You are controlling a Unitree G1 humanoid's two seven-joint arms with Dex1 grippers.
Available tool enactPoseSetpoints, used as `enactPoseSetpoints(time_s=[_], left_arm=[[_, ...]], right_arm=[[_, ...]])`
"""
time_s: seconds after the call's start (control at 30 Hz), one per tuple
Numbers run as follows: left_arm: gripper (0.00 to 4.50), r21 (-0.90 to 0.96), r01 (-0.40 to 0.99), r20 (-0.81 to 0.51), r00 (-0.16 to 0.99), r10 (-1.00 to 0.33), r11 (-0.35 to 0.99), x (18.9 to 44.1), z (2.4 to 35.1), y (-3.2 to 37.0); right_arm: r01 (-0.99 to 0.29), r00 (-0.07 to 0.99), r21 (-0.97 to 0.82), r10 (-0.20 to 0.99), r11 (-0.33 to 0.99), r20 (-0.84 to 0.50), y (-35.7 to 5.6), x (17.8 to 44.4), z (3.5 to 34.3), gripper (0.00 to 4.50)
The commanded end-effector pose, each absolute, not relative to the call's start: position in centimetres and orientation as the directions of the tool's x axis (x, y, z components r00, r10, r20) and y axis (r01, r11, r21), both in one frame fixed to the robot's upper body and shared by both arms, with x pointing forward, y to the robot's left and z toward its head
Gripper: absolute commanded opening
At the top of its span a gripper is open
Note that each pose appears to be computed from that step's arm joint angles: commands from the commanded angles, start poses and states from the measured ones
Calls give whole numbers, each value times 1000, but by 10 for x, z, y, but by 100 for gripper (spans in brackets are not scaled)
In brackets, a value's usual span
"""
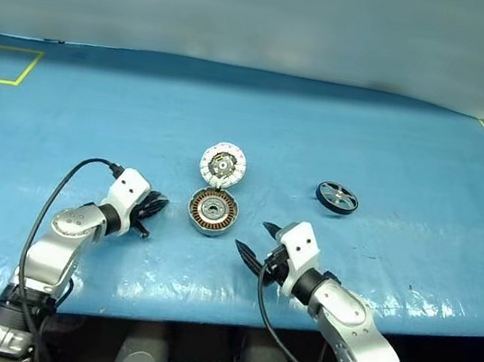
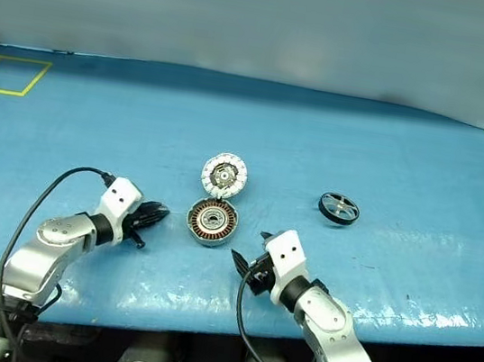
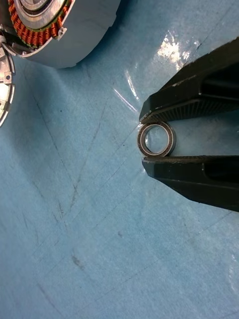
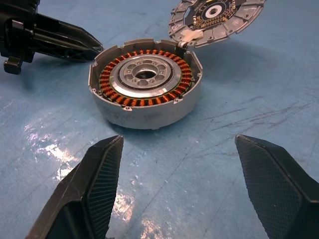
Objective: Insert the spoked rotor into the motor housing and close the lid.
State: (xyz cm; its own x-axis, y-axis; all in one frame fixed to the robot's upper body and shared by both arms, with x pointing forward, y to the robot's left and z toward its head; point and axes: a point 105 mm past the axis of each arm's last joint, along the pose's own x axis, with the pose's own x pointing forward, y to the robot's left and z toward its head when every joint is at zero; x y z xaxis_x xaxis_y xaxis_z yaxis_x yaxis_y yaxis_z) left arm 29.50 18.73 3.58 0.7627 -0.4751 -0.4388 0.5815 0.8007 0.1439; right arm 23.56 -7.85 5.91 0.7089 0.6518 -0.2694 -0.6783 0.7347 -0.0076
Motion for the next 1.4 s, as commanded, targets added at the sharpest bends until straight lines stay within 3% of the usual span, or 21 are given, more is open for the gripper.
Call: enactPoseSetpoints(time_s=[0.03,0.27,0.47,0.8,1.4], left_arm=[[65,109,645,-455,709,-539,756,280,37,180],[65,240,733,-343,677,-651,636,291,87,152],[65,221,827,-329,562,-759,516,296,100,120],[65,143,912,-386,408,-827,383,303,89,93],[65,142,923,-440,383,-812,358,314,77,91]], right_arm=[[-725,675,-28,703,688,-223,-73,230,73,379],[-753,643,-20,730,657,-233,-69,226,70,379],[-749,653,-46,724,661,-224,-69,227,65,379],[-726,678,-49,704,686,-210,-70,228,62,379],[-710,694,-59,684,702,-222,-72,227,62,379]])
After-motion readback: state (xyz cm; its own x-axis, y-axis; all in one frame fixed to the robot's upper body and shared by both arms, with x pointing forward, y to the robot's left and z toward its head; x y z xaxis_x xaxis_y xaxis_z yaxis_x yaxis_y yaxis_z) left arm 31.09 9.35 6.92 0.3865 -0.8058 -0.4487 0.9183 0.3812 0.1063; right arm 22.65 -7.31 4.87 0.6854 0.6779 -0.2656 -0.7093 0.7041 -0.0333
